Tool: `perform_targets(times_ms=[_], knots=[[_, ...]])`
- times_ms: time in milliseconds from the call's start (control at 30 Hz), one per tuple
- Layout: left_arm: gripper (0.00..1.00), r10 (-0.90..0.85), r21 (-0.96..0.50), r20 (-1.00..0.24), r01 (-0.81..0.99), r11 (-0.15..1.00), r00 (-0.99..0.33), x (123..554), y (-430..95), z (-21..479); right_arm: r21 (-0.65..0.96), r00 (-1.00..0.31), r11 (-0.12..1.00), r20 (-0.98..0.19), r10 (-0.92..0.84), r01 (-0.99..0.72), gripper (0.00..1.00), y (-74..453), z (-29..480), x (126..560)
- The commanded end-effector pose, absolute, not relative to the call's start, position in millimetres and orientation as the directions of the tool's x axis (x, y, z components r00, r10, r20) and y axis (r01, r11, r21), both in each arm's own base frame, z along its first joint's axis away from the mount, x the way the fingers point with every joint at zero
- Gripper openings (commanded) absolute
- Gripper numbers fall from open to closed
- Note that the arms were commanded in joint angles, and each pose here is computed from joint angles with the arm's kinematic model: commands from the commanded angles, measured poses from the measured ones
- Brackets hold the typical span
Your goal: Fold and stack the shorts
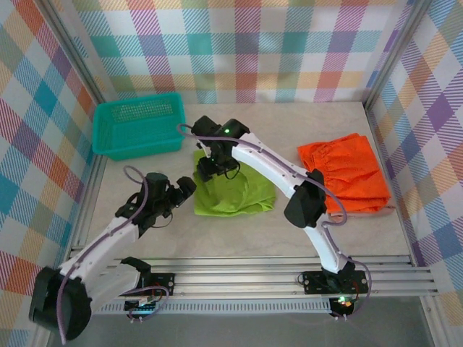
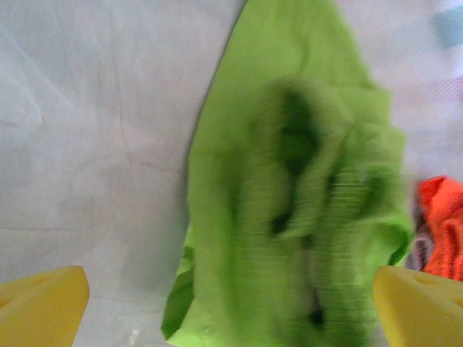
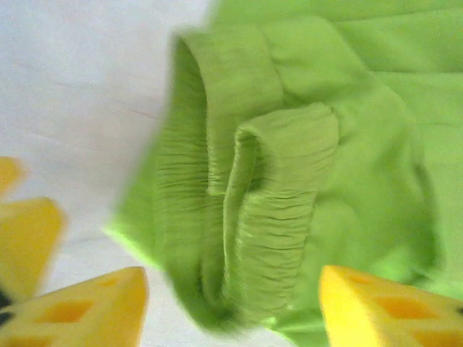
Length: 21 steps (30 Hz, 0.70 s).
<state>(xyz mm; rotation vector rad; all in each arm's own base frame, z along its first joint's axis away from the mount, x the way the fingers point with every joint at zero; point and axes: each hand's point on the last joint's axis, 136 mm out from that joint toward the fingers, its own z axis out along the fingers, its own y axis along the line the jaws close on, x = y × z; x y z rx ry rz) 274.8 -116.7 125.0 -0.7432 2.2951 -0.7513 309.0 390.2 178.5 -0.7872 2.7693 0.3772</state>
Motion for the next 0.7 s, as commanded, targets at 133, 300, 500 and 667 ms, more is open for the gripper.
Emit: perform_targets(times_ms=[133,300,500,667], knots=[[1.0,-0.672,-0.718,-0.431,-0.221,0.659,-0.602,272.5,-113.1,173.8,0.62,-0.881,0.656,-0.447,-0.156,-0.431,0.88,368.3,275.9,309.7],[0.97,-0.576,-0.706,-0.339,-0.203,0.678,-0.744,282.5,-146.5,168.7,0.672,-0.934,0.691,-0.356,-0.017,-0.268,0.88,314.2,234.0,319.9],[0.9,-0.527,-0.736,-0.288,-0.167,0.656,-0.8,310.7,-176.4,162.2,0.72,-0.978,0.679,-0.207,0.014,-0.143,0.88,312.3,182.6,306.2],[0.84,-0.516,-0.725,-0.241,-0.201,0.659,-0.822,329.0,-187.4,140.1,0.736,-0.992,0.676,-0.109,0.055,-0.044,0.88,313.6,142.3,301.8]])
